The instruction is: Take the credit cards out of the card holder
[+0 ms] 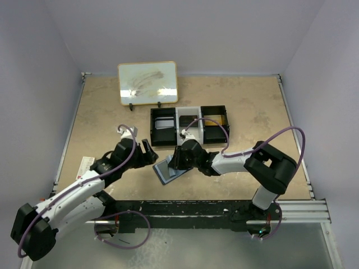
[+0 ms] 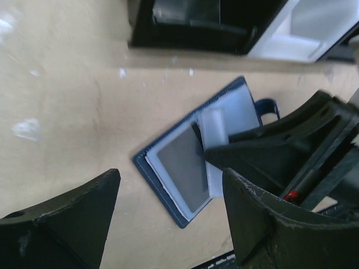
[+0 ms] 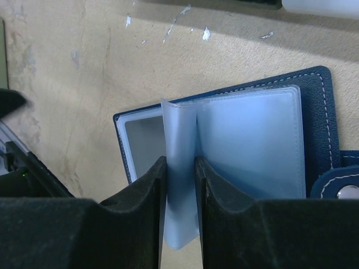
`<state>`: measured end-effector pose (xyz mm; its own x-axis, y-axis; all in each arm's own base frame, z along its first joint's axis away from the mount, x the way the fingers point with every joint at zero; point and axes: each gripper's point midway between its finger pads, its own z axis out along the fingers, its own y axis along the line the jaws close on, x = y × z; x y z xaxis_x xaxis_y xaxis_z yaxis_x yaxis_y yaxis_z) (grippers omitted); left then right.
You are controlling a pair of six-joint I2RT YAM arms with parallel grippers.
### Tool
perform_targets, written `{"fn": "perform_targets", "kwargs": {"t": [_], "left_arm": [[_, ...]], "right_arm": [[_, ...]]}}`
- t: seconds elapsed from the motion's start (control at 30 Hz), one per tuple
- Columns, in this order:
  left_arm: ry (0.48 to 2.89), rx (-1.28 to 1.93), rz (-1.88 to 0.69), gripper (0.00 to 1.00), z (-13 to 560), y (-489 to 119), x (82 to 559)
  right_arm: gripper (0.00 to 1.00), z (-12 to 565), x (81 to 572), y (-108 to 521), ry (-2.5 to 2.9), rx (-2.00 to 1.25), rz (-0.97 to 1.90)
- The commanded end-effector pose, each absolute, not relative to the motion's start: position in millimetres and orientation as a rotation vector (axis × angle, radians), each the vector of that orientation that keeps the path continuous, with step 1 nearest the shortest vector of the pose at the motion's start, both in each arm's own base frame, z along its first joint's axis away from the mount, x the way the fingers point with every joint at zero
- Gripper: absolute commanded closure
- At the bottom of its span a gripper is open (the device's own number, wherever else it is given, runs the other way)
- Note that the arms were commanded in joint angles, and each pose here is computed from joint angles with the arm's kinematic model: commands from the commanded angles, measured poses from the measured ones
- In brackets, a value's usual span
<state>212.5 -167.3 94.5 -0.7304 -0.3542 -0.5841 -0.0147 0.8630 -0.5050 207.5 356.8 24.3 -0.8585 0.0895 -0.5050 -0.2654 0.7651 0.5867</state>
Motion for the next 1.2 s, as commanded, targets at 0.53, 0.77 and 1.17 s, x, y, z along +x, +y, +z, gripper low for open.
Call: {"fn": "perform_targets", "kwargs": {"t": [0.53, 0.77, 1.17], "left_arm": [[2.100, -0.558, -1.069, 0.41, 85, -229, 233], [2.033, -0.637, -1.077, 0.41, 79, -226, 244], [2.055, -0.650, -1.148, 0.43, 62, -242, 235]], "right_arm": [[0.70, 16, 196, 353, 2.448, -0.104, 1.035], [0.69, 14, 197, 353, 2.452, -0.096, 1.038], [0.69, 11, 196, 356, 2.464, -0.108, 1.049]]}}
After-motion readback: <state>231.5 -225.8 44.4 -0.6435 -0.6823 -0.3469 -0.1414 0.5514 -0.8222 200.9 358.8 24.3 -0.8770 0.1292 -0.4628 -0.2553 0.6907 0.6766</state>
